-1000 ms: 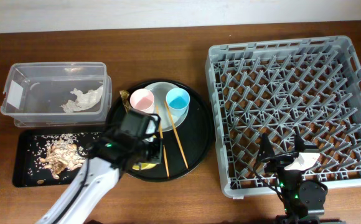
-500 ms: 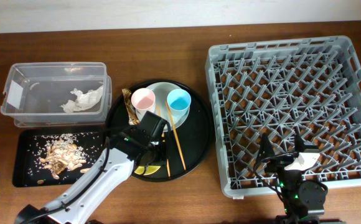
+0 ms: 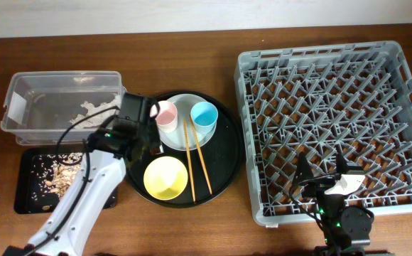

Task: Sort waste into correct bins and load items into the dishwasher rack
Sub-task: 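Return the empty yellow bowl to the round tray with the left gripper, then grasp the gold wrapper on the round tray with the left gripper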

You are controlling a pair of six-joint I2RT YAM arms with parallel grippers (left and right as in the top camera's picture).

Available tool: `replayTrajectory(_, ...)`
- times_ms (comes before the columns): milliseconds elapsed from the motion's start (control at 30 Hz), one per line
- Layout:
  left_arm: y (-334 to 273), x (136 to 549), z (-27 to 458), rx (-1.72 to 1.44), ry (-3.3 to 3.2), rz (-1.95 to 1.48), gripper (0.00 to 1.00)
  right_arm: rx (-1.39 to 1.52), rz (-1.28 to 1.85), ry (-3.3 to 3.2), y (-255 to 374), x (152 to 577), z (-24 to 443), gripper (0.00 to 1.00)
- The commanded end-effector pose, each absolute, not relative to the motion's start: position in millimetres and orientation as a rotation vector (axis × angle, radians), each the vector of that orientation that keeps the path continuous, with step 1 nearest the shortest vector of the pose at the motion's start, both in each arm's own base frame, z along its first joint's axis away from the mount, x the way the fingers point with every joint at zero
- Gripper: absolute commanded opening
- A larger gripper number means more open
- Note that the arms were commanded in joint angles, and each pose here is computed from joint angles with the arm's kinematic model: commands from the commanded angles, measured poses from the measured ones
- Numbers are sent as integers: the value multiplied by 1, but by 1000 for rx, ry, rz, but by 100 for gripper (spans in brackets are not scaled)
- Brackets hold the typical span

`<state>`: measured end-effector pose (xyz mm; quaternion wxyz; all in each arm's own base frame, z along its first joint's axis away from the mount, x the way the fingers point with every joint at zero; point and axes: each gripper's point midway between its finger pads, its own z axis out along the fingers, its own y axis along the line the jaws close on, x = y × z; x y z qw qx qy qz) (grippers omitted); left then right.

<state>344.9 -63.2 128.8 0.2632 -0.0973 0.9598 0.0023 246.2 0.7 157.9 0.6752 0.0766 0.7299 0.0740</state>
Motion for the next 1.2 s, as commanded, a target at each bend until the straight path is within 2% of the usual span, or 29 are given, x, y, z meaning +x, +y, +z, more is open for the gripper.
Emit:
replayTrajectory(0,-54,362,115,-312,2591,28,30,183,162,1641,-1,246,156,98)
replayTrajectory(200,-49,380,84,-342,2614,50,22,183,162,1641,-1,246,156,98)
replayTrajectory(467,-42,393,49,-396,2657,7,22,183,162,1641,-1,246,156,98)
replayTrajectory(733,-48,409,44,-390,2634,-159,22,183,162,1641,-1,246,156,98)
replayTrajectory(1033,-53,408,12,-376,2697,-172,22,183,162,1641,-1,246,156,98)
replayTrajectory(1133,-52,409,9,-378,2700,-162,16,183,162,1641,-1,246,156,98)
replayTrajectory(1167,-50,410,10,-380,2694,-149,11,183,162,1641,-1,246,156,98)
